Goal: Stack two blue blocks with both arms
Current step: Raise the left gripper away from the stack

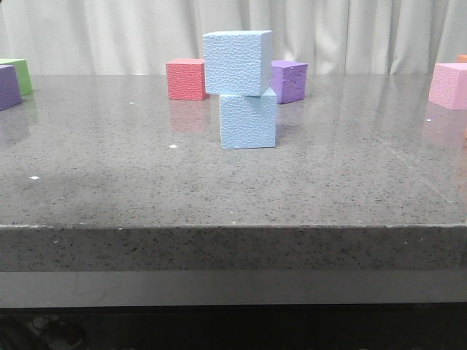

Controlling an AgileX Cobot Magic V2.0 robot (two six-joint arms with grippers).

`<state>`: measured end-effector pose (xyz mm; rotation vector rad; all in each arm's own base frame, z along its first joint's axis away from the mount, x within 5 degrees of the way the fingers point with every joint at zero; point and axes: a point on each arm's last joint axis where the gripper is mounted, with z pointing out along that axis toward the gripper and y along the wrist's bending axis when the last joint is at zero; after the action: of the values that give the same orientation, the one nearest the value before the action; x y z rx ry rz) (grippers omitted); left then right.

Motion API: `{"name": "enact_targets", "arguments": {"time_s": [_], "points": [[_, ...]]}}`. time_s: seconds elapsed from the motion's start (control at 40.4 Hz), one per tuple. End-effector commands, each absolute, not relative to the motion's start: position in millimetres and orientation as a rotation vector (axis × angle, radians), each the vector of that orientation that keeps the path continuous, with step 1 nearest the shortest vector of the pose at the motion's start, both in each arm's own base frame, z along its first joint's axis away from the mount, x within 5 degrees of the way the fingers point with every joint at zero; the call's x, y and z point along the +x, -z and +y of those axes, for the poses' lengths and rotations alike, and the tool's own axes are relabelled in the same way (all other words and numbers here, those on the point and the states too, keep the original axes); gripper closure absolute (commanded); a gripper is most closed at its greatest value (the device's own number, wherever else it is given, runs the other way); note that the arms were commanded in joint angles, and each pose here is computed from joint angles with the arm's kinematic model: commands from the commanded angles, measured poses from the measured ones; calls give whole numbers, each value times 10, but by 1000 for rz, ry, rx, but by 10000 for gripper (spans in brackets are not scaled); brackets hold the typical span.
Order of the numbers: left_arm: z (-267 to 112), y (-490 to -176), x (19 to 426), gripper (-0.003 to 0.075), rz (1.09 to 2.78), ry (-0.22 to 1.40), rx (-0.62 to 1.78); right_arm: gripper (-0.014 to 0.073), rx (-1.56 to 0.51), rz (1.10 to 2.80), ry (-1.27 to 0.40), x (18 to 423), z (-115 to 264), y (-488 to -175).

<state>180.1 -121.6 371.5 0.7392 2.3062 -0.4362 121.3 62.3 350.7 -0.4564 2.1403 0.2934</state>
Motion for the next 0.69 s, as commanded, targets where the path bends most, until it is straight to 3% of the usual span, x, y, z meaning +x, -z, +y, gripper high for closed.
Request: {"name": "enact_targets", "arguments": {"time_s": [0.0,0.544,0.668], "points": [[-1150,-3792,1687,91,2216,469,691,-50,-441,2052,-301,1231,619,-3637],[-1036,-3679,1487,92,2217,469,691,-50,-439,2041,-304,1237,623,-3638],[-1036,-3679,1487,155,2217,469,691,-37,-440,2045,-303,1236,622,-3633]]}}
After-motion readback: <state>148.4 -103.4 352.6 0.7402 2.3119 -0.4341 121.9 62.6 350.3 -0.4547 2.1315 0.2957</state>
